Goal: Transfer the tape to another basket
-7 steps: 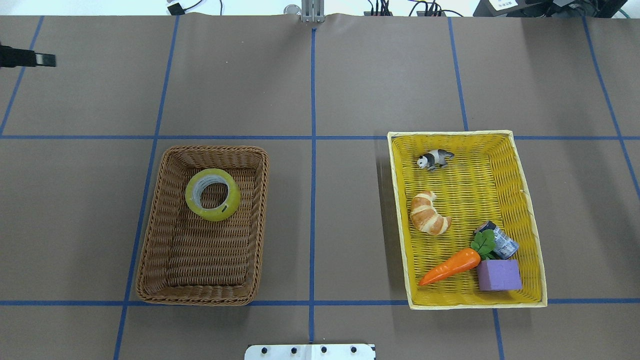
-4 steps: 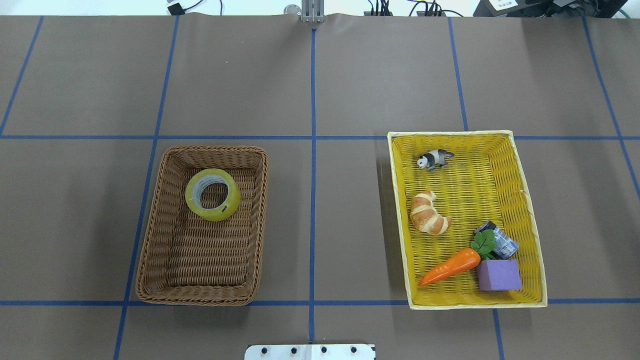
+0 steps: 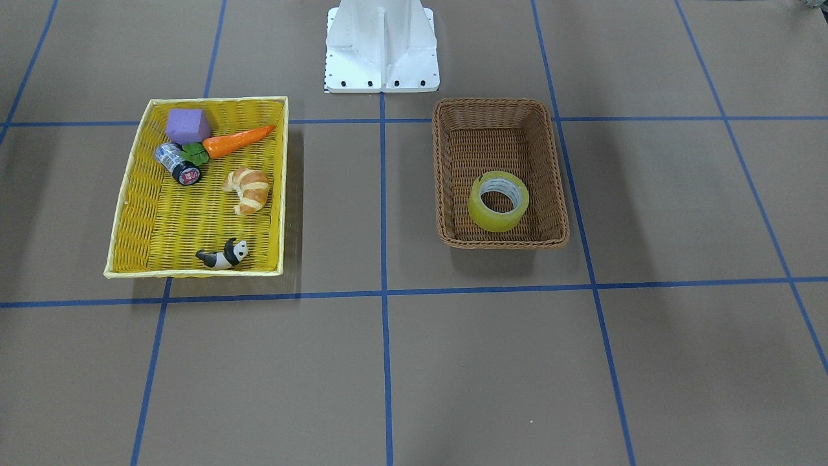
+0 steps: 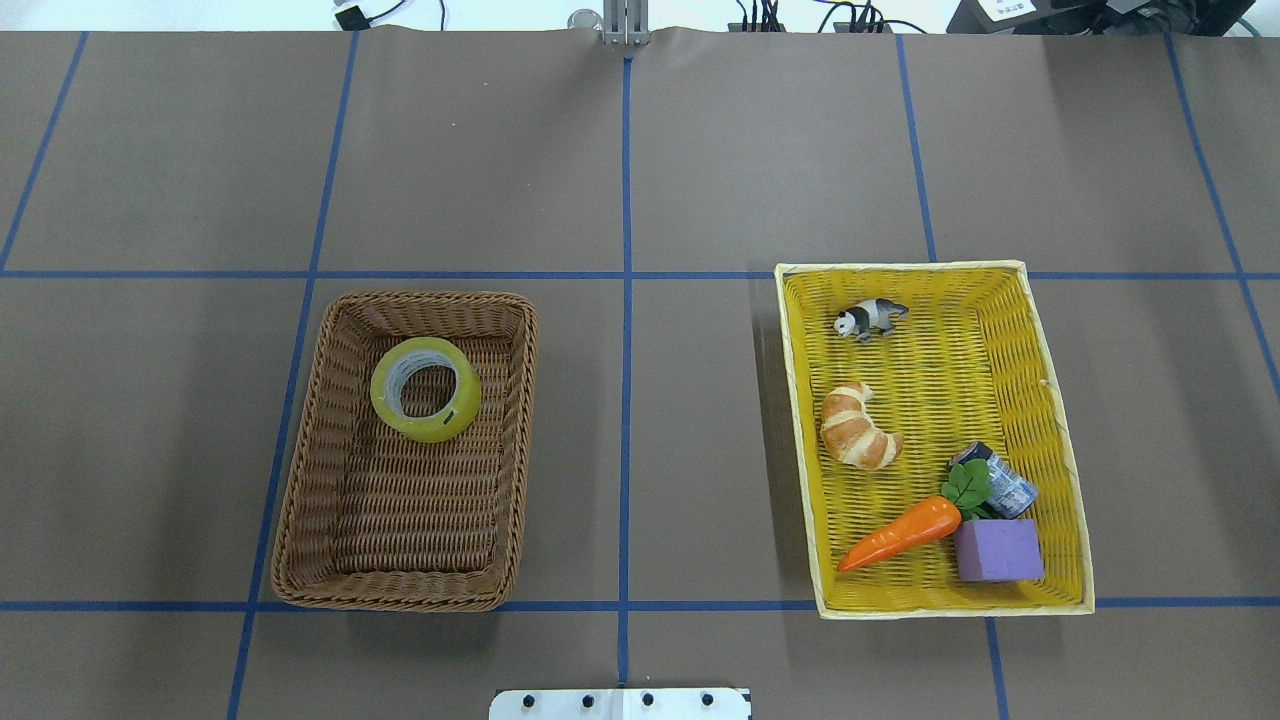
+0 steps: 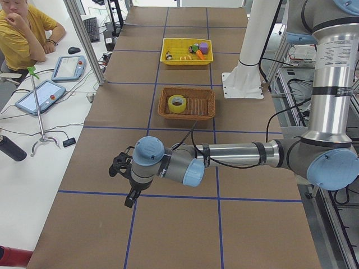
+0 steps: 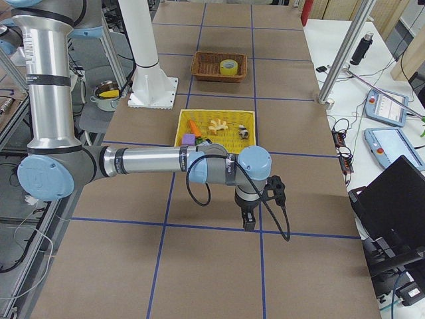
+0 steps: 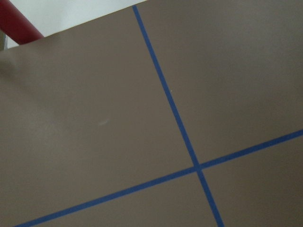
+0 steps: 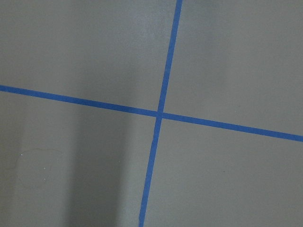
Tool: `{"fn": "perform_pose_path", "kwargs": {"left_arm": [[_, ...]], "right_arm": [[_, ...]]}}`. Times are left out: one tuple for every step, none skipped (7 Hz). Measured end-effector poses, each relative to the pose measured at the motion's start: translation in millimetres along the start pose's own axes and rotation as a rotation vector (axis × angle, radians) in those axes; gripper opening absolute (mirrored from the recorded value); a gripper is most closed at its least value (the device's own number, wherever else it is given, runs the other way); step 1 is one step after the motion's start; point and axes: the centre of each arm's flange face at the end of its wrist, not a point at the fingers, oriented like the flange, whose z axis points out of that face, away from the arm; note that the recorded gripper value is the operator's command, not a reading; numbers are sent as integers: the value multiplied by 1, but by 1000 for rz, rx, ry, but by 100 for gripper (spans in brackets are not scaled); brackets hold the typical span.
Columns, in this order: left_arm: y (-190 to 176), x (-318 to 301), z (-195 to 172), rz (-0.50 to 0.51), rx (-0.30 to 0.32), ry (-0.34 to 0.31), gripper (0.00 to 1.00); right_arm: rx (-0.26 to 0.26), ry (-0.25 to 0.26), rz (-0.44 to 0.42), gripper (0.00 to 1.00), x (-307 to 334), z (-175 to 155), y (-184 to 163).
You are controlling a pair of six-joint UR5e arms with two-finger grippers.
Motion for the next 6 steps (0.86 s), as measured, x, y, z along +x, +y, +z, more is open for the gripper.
{"fn": "perform_pose_path", "kwargs": {"left_arm": [[5, -5, -1, 13, -34, -14, 99], [11, -8, 0, 6, -60, -18, 99], [18, -9, 2, -8, -79, -17, 99], [23, -10, 4, -20, -91, -14, 99], [25, -10, 4, -23, -91, -11, 99], [22, -7, 0, -13, -80, -10, 99]], "right_arm": [[-4, -1, 3, 100, 1, 2, 3], [-6, -2, 3, 100, 2, 3, 5], [-6, -2, 4, 100, 2, 3, 5], [-7, -2, 7, 100, 3, 4, 6], [-8, -3, 9, 100, 3, 4, 7], [-8, -3, 11, 100, 3, 4, 7]]}}
